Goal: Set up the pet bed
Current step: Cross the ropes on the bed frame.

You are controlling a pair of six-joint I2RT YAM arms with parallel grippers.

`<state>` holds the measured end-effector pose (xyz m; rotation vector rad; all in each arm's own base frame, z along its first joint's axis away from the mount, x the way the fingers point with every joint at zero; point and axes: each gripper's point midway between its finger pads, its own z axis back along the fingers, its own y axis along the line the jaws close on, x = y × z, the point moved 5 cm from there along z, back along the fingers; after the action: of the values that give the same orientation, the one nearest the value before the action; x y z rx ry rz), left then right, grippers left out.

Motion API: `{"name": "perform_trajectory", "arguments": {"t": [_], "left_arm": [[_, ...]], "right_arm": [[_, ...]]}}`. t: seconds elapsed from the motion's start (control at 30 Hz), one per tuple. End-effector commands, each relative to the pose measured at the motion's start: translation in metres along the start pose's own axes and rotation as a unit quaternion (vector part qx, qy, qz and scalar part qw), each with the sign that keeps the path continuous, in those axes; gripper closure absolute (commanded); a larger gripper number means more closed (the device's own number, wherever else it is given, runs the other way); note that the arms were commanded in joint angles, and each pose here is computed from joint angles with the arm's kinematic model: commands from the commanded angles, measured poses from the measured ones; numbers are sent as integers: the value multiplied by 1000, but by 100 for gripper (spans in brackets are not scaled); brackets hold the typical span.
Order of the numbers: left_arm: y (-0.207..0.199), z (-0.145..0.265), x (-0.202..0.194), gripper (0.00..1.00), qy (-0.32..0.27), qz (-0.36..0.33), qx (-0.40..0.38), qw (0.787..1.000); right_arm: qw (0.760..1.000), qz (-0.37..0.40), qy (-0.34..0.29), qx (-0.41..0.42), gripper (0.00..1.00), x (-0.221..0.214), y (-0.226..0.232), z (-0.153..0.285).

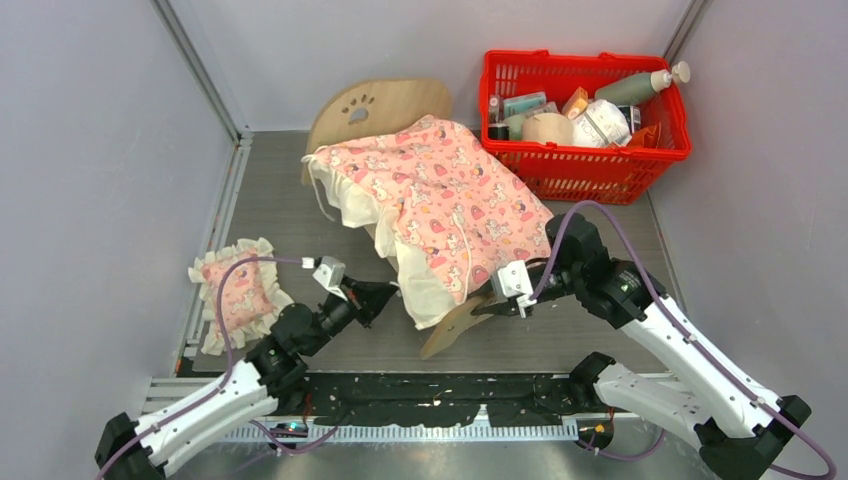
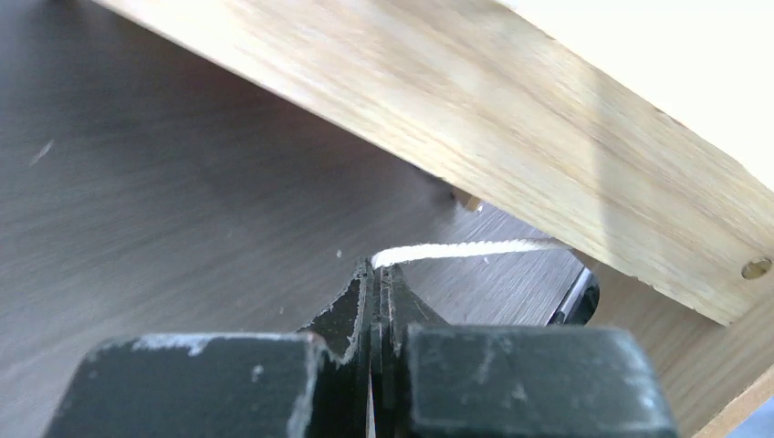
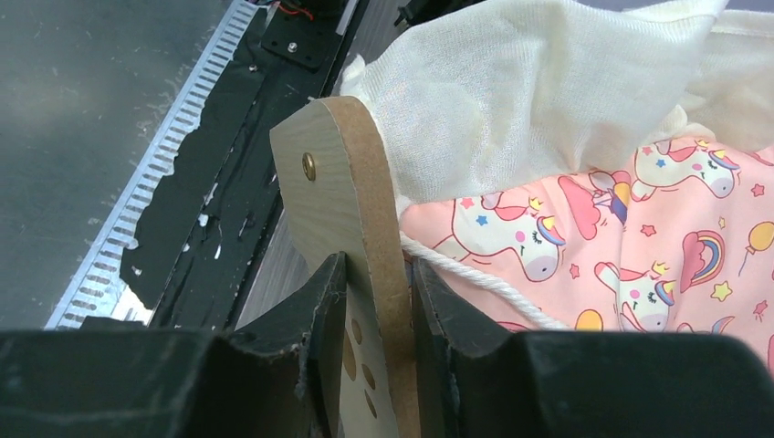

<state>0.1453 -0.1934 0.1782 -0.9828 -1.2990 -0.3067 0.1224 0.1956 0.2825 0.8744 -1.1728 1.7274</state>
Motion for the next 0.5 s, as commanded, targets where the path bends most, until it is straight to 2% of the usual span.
{"name": "perform_trajectory", "arguments": {"t": [0.0,0.23,0.47], "left_arm": [[30,21,-29,100,89,33,123,988],[12,30,-56,100,256,129,145,947],[10,30,-90,100,322,176,143,919]], "right_arm": [[990,9,93,-102,95,-29,-31,12],[983,-28,147,-109,95,-61,-39,5],[969,-75,192,-137,95,-90,-52,-3]]}}
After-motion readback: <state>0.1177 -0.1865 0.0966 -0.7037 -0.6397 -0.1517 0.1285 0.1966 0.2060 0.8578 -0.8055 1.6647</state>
